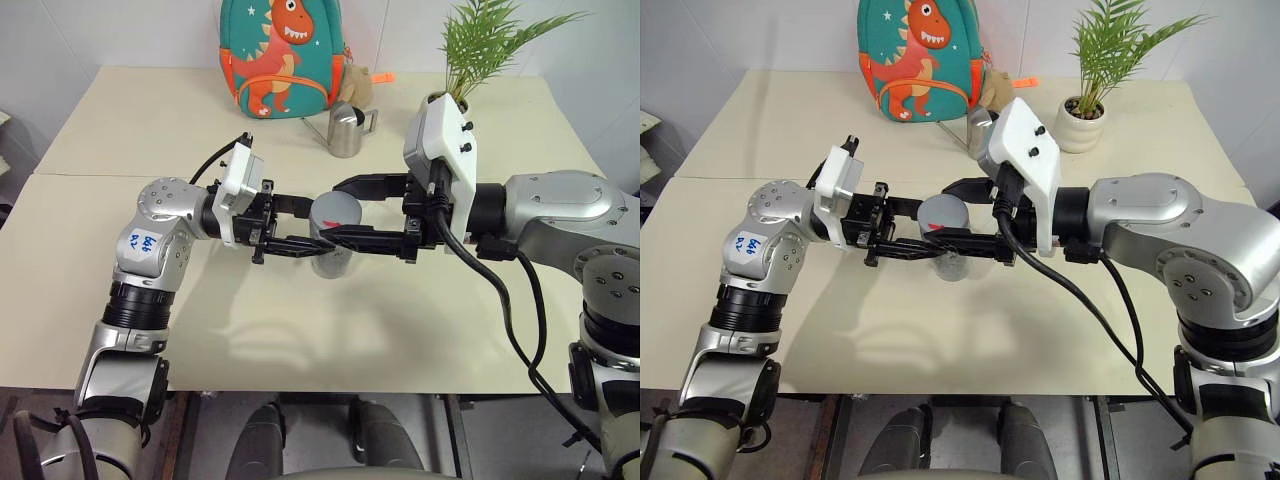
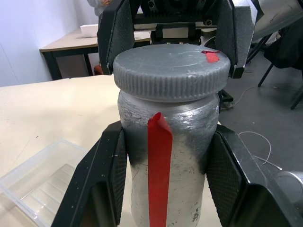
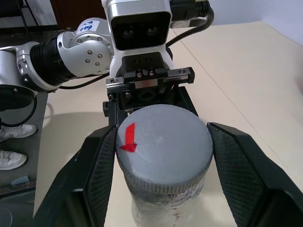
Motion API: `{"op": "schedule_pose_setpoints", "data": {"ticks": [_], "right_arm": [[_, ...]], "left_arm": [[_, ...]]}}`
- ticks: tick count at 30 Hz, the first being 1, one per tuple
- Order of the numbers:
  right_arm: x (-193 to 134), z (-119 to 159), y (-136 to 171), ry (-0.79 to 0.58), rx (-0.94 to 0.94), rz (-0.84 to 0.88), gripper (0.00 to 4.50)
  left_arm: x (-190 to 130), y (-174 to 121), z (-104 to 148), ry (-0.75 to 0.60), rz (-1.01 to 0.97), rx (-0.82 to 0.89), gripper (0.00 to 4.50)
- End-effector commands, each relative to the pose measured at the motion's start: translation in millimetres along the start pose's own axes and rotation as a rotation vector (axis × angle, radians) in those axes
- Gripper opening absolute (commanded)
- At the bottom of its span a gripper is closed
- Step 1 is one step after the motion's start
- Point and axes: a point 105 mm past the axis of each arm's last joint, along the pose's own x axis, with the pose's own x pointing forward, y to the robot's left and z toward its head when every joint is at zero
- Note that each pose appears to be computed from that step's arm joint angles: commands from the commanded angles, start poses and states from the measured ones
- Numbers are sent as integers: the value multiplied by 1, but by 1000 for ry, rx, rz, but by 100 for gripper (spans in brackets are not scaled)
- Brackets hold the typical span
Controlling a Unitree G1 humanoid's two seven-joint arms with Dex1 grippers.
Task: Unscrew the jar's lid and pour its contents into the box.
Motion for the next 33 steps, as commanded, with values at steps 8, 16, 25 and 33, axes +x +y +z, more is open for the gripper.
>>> {"op": "schedule_pose_setpoints", "data": {"ticks": [8, 16, 25, 33], "right_arm": [[0, 12, 4, -32, -60, 19, 309], [0, 11, 4, -29, -61, 23, 309], [0, 11, 4, -31, -68, 21, 261], [-1, 16, 0, -45, -77, 5, 261]], "left_arm": [[3, -1, 11, -15, -10, 38, 197], [2, -1, 11, -13, -8, 43, 197], [2, 0, 11, -12, -5, 46, 197], [2, 0, 11, -12, -1, 44, 197]]}}
